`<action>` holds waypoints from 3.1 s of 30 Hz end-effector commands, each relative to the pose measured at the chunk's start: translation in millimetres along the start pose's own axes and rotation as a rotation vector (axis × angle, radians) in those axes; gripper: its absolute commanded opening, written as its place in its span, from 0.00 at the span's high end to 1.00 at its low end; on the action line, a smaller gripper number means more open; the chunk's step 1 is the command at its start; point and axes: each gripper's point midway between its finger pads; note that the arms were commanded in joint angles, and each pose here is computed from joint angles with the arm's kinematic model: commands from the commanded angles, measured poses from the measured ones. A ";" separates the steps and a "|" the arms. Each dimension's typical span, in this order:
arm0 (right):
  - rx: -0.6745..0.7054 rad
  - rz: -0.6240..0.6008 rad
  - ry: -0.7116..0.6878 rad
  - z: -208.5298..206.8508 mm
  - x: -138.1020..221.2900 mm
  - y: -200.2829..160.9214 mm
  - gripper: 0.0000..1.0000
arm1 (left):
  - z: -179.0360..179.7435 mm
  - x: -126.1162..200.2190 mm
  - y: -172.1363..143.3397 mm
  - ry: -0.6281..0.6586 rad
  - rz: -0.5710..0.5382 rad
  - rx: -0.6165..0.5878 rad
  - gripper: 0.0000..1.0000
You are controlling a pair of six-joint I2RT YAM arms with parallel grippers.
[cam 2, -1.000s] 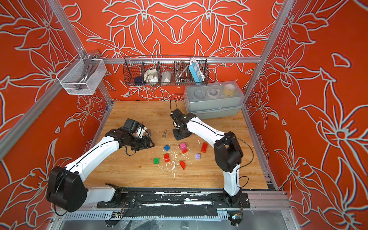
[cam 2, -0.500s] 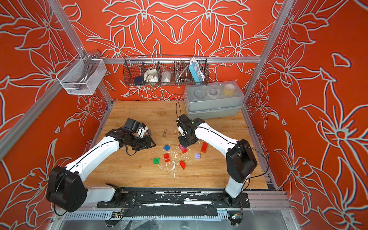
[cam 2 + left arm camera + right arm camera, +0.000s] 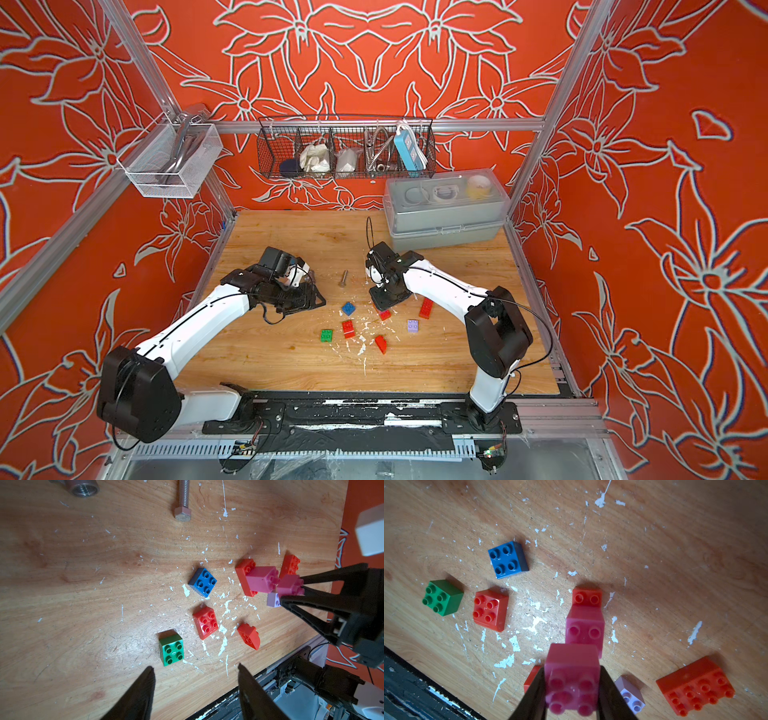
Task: Assemble the number 1 with lego
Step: Assemble the lego brick with the lego brick.
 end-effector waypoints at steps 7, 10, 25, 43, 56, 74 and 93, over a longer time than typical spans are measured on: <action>-0.004 0.018 -0.051 -8.8 -8.6 -0.8 0.66 | 0.7 -2.5 -5.3 -0.006 0.021 -0.012 0.38; -0.006 0.014 -0.068 -12.2 -8.4 0.5 0.66 | 0.8 -3.1 -5.9 -0.007 0.024 -0.011 0.38; -0.015 0.029 -0.039 -10.3 -19.0 2.7 0.65 | -0.2 -3.0 -6.0 -0.012 0.027 -0.015 0.38; -0.021 0.177 -0.171 -28.8 -28.2 -20.2 0.67 | -2.2 -1.9 -5.6 -0.021 0.027 -0.021 0.38; -0.053 0.183 -0.180 -26.2 -37.4 -20.2 0.69 | -2.0 -1.6 -6.2 -0.021 0.027 -0.023 0.38; -0.062 0.207 -0.159 -24.5 -54.7 -24.5 0.70 | 0.7 -2.7 -7.0 -0.010 0.031 -0.024 0.38; -0.095 -0.046 -0.139 -16.4 36.5 5.1 0.33 | 10.9 -10.4 -7.7 0.035 0.049 -0.010 0.35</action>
Point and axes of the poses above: each gripper's point midway between its finger pads, its own x axis back along the fingers, its own z axis along the line the jaws close on, y = z × x, and after that the axes turned 4 degrees about x, right-handed
